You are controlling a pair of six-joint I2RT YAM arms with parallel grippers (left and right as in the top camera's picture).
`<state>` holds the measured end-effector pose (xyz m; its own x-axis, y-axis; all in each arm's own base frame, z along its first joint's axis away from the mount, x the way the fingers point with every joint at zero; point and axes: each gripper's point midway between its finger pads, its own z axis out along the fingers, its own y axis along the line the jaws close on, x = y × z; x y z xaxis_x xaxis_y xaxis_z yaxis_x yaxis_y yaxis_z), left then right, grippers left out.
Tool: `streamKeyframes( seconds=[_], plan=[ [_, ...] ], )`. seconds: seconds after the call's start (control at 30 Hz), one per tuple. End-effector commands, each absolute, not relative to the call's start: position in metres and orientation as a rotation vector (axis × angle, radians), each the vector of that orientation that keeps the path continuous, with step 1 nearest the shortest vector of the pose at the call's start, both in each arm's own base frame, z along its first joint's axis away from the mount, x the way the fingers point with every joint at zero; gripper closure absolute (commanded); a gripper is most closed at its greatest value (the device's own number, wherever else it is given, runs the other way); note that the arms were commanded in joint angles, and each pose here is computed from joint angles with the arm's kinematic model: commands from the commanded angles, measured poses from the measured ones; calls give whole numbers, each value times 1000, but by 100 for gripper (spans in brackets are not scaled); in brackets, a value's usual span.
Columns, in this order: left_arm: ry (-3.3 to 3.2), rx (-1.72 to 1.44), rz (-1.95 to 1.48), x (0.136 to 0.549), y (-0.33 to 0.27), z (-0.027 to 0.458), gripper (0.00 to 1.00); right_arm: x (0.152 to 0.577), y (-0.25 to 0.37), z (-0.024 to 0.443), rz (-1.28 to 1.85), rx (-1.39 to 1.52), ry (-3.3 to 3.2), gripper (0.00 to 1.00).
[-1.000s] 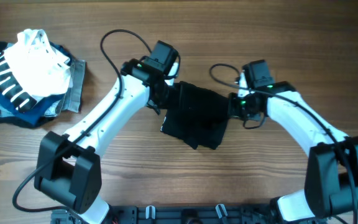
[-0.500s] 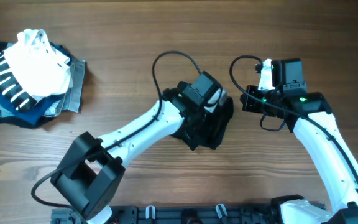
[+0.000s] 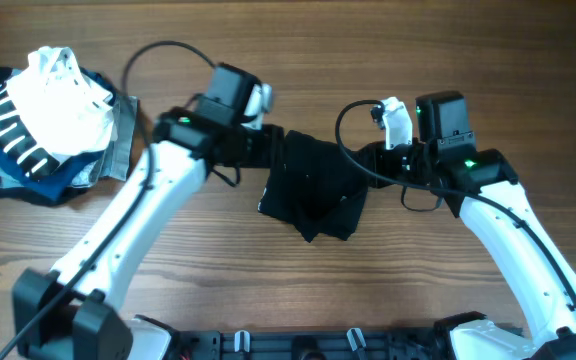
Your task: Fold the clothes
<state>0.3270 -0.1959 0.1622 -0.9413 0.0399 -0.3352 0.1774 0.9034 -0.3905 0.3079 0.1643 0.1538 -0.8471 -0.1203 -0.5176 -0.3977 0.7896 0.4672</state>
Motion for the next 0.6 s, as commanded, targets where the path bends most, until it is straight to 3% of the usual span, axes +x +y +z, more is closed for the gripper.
streamKeyframes(
  seconds=[0.0, 0.07, 0.17, 0.3, 0.37, 0.47, 0.57],
  plan=[
    [2717, 87, -633, 337, -177, 174, 50, 296, 193, 156, 913, -567, 2465, 87],
    [2725, 50, -606, 340, -167, 172, 70, 288, 206, 149, 942, -658, 2462, 94],
    [2736, 4, -545, 343, -153, 169, 93, 268, 231, 135, 990, -903, 2421, 96],
    [2746, -18, -511, 343, -145, 166, 96, 267, 234, 95, 839, -914, 2562, 96],
    [2751, -19, -510, 342, -145, 166, 96, 278, 203, 62, 579, -673, 2776, 96],
    [2758, -25, -484, 341, -142, 164, 96, 271, 104, 24, -105, -9, 3043, 96],
    [2757, -26, -480, 342, -141, 164, 96, 260, 62, 25, -306, 255, 3069, 96]
  ],
)
